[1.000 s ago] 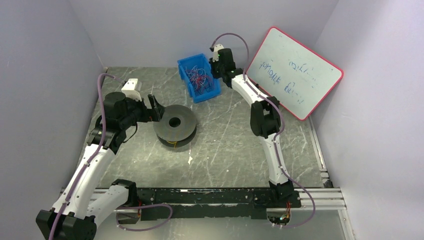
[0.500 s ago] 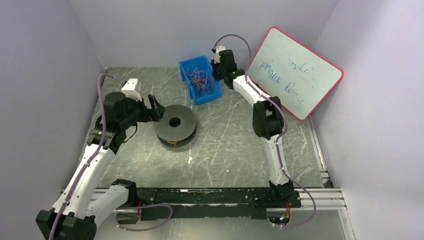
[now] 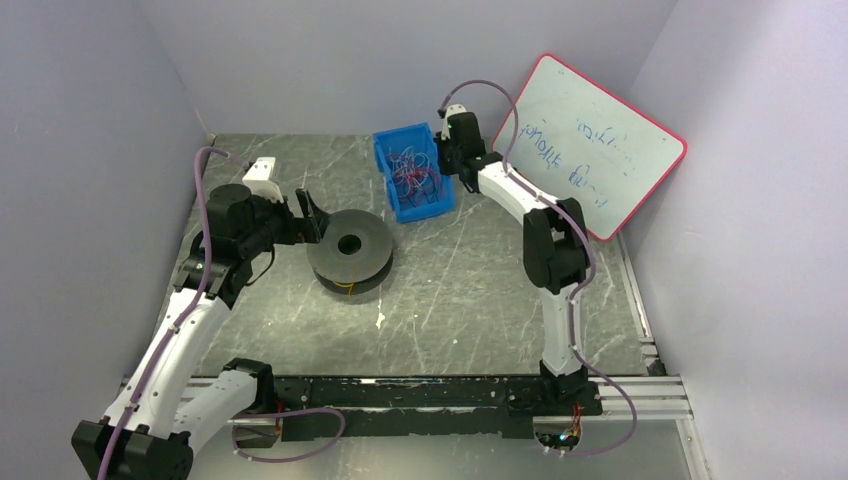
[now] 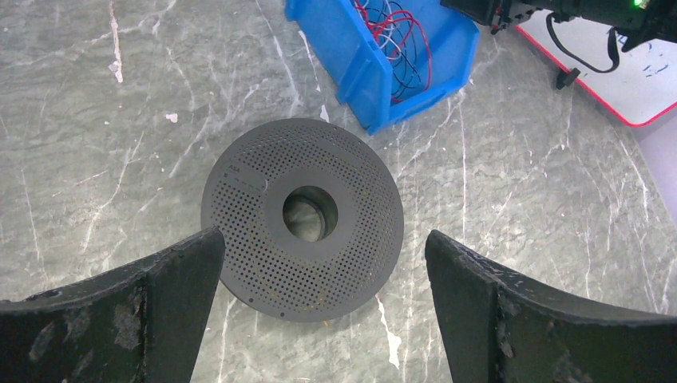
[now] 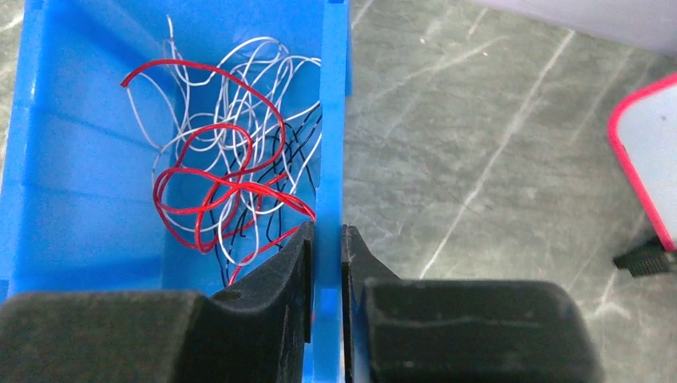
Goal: Wrap the cables
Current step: Move the storage box to the center of the board.
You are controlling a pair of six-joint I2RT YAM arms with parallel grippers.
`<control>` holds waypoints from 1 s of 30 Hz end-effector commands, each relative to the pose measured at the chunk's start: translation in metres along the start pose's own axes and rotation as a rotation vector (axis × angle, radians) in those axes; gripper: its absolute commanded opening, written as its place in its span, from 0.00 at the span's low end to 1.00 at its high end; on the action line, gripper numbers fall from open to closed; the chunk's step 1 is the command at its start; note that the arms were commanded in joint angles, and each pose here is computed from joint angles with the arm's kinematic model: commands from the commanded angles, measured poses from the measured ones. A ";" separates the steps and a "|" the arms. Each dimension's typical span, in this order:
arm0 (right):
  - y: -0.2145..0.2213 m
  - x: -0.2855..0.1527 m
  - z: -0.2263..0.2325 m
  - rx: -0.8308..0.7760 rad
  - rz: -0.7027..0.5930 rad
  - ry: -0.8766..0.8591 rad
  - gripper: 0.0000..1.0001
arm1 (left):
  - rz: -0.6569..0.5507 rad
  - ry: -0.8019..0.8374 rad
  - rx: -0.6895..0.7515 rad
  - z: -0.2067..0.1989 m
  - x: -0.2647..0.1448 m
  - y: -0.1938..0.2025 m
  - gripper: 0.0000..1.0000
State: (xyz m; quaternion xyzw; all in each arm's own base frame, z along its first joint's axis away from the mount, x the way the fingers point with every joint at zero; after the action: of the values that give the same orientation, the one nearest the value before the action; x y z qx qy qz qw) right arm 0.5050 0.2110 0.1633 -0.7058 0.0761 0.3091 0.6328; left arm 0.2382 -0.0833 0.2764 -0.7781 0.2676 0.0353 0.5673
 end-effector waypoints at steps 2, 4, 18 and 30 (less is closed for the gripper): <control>-0.030 -0.036 -0.011 0.086 -0.134 0.103 0.00 | -0.046 0.038 0.008 -0.006 -0.005 -0.012 1.00; -0.033 -0.049 -0.013 0.109 -0.155 0.124 0.00 | -0.048 0.038 0.008 -0.006 -0.005 -0.013 1.00; 0.019 -0.085 -0.022 0.295 -0.134 0.246 0.00 | -0.055 0.042 0.010 -0.007 -0.007 -0.013 1.00; 0.037 -0.091 -0.017 0.346 -0.130 0.213 0.34 | -0.053 0.042 0.008 -0.007 -0.007 -0.013 1.00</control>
State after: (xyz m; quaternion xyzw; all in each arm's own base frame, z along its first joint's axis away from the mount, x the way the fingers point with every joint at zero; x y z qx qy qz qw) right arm 0.4163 0.1599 0.1563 -0.6350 0.1812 0.2001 0.7238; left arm 0.2364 -0.0836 0.2787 -0.7786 0.2677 0.0295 0.5668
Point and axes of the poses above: each gripper's point midway between its finger pads, its own x axis out along the fingers, its own z axis along the line the jaws close on, y = z × x, the point moved 7 cm from there along -x, back along the fingers, and after that the axes turned 2 degrees about -x, right-handed, at the moved point
